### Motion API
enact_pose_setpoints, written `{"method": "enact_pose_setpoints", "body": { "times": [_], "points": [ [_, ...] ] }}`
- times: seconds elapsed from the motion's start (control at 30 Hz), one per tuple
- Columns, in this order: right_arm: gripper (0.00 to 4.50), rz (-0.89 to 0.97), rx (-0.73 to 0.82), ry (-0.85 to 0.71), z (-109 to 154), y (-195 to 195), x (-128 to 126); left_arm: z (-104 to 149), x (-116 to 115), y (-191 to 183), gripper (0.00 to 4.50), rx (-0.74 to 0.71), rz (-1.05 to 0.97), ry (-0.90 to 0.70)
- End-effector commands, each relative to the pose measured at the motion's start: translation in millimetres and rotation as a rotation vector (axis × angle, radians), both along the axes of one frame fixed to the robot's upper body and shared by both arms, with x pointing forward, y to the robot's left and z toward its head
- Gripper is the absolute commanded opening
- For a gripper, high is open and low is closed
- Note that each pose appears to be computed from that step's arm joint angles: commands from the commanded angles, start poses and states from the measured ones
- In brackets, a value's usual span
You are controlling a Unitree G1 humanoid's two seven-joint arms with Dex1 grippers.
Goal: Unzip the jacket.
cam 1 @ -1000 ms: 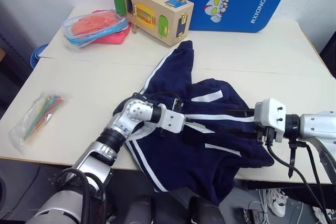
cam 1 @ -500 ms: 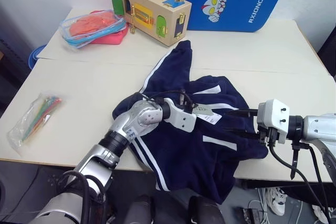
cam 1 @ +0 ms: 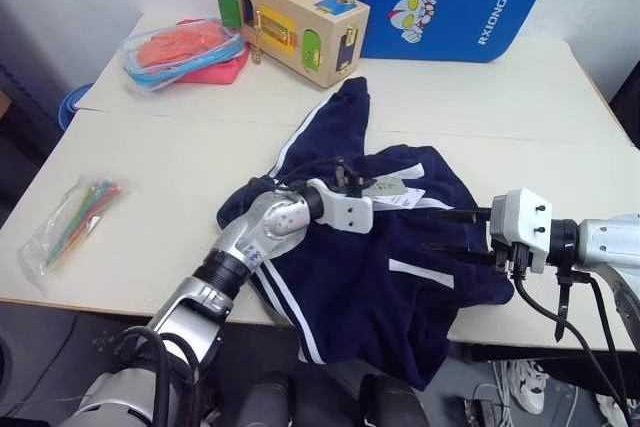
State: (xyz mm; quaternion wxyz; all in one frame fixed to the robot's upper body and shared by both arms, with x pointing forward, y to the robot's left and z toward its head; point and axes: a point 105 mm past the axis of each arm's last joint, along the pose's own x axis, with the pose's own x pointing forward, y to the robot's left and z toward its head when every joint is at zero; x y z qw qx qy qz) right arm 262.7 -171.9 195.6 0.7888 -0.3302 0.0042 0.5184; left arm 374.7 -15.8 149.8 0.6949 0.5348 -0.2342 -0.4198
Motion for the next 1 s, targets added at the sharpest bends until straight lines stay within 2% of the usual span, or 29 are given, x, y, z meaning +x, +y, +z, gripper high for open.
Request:
{"method": "enact_pose_setpoints", "body": {
  "times": [0.03,0.27,0.43,0.6,0.67,0.73,0.83,0.93,1.0],
  "points": [
    [2.15,0.002,-0.017,-0.051,12,-2,0,-10,-7,-5,0.94,0.027,-0.027,0.058],
    [2.15,0.001,-0.021,-0.05,9,-2,0,-4,-17,15,3.04,-0.016,-0.034,0.166],
    [2.15,0.012,-0.056,-0.073,5,0,0,17,-36,45,4.38,-0.096,-0.062,0.389],
    [2.15,0.028,-0.08,-0.137,-2,16,0,55,-55,90,4.38,-0.217,-0.108,0.648],
    [2.15,0.024,-0.075,-0.146,-7,25,0,65,-58,112,4.38,-0.231,-0.099,0.742],
    [2.15,-0.006,-0.037,-0.143,-14,35,3,65,-66,138,4.38,-0.178,-0.108,0.84],
    [2.73,-0.081,-0.003,-0.168,-23,48,12,65,-72,162,4.43,-0.112,-0.093,0.892],
    [3.74,-0.099,-0.01,-0.178,-36,60,14,62,-67,167,4.43,-0.07,-0.073,0.871],
    [3.74,-0.087,-0.013,-0.182,-43,71,13,62,-62,162,4.43,-0.069,-0.076,0.854]
  ]
}}
